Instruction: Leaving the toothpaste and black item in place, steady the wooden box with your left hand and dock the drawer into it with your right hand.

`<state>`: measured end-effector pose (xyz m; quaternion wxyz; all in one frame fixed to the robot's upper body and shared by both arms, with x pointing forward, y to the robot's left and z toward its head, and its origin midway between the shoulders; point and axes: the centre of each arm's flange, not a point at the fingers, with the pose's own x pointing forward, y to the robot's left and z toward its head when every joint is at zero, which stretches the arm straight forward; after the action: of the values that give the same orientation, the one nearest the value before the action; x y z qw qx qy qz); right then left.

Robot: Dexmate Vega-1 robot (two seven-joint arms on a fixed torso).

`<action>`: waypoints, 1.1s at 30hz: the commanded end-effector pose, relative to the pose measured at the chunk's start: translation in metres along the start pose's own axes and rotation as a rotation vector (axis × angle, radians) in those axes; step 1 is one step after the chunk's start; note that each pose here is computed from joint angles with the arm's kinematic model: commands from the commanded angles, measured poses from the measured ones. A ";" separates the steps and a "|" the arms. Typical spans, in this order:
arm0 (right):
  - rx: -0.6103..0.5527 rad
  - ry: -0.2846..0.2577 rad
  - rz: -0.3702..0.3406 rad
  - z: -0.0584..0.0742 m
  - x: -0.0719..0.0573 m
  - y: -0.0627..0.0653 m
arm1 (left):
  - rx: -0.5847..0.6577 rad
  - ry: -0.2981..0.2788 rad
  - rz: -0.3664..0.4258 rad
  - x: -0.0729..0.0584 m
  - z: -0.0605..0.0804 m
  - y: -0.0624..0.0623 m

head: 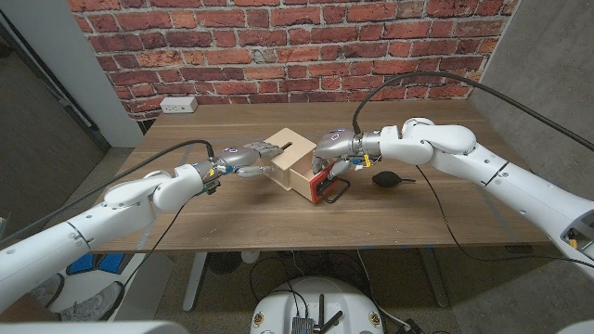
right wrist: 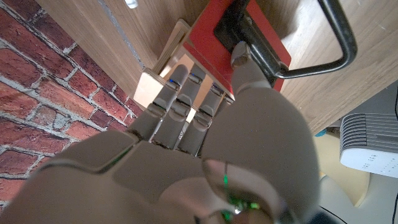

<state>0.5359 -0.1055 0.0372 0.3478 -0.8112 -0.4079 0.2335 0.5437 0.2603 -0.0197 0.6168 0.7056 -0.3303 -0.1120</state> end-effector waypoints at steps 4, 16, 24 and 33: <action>0.004 0.022 -0.022 -0.003 0.006 0.001 | -0.001 -0.007 -0.001 0.004 0.000 0.000; 0.009 0.046 -0.043 -0.005 0.009 0.004 | 0.002 -0.002 -0.002 0.006 0.000 0.000; 0.009 0.048 -0.053 -0.004 0.013 0.004 | 0.005 0.000 0.004 0.006 -0.001 0.001; 0.011 0.059 -0.056 -0.002 0.018 0.006 | 0.005 0.000 0.003 0.007 0.001 0.001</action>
<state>0.5469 -0.0989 0.0356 0.3669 -0.8045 -0.4189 0.2068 0.5477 0.2567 -0.0177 0.6156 0.7062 -0.3316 -0.1116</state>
